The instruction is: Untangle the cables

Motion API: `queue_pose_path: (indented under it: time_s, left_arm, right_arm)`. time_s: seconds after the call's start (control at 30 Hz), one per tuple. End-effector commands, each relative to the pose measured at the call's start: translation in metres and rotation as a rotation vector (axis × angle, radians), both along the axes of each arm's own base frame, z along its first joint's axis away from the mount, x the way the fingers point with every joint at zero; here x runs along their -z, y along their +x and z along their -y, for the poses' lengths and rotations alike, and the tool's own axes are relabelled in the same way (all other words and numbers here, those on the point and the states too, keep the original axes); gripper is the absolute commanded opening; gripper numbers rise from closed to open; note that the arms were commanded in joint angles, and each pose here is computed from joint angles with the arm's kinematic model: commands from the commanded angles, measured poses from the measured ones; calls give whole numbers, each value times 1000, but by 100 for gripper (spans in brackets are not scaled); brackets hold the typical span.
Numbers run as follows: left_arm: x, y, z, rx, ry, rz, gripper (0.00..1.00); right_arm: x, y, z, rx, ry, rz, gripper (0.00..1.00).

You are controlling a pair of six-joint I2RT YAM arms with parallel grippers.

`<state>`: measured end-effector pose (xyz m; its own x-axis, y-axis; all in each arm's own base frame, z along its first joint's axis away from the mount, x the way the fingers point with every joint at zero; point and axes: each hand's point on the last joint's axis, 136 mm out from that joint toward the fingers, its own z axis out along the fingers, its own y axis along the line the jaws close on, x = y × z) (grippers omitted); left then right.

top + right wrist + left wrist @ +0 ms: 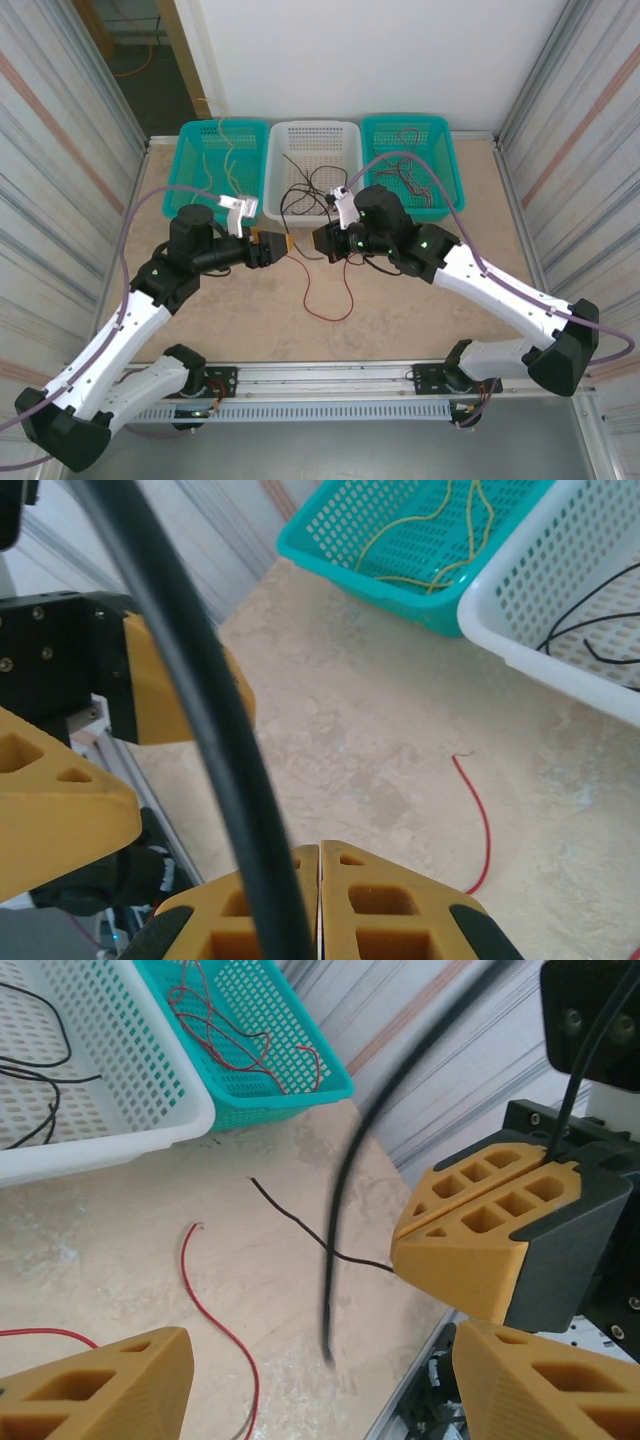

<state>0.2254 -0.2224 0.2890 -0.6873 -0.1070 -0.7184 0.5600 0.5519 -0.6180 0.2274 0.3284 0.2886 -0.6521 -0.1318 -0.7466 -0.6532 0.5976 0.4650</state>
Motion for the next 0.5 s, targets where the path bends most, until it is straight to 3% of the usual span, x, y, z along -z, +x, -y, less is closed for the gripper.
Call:
queue_pose_path:
  time_s: [0.0,0.07,0.27,0.47]
  left_arm:
    - [-27,1,-1,-1,-44,78,74]
    - [-34,2,-5,-16,-42,97,79]
    - [-77,-10,0,38,-176,111,80]
    - [-105,-7,-17,-91,-296,119,85]
  right_arm:
    - [-31,-6,-5,-38,99,7,0]
    - [-31,-6,-5,-34,103,3,0]
    - [-27,-3,-6,-19,99,-11,0]
    - [-19,3,-10,-2,83,-32,0]
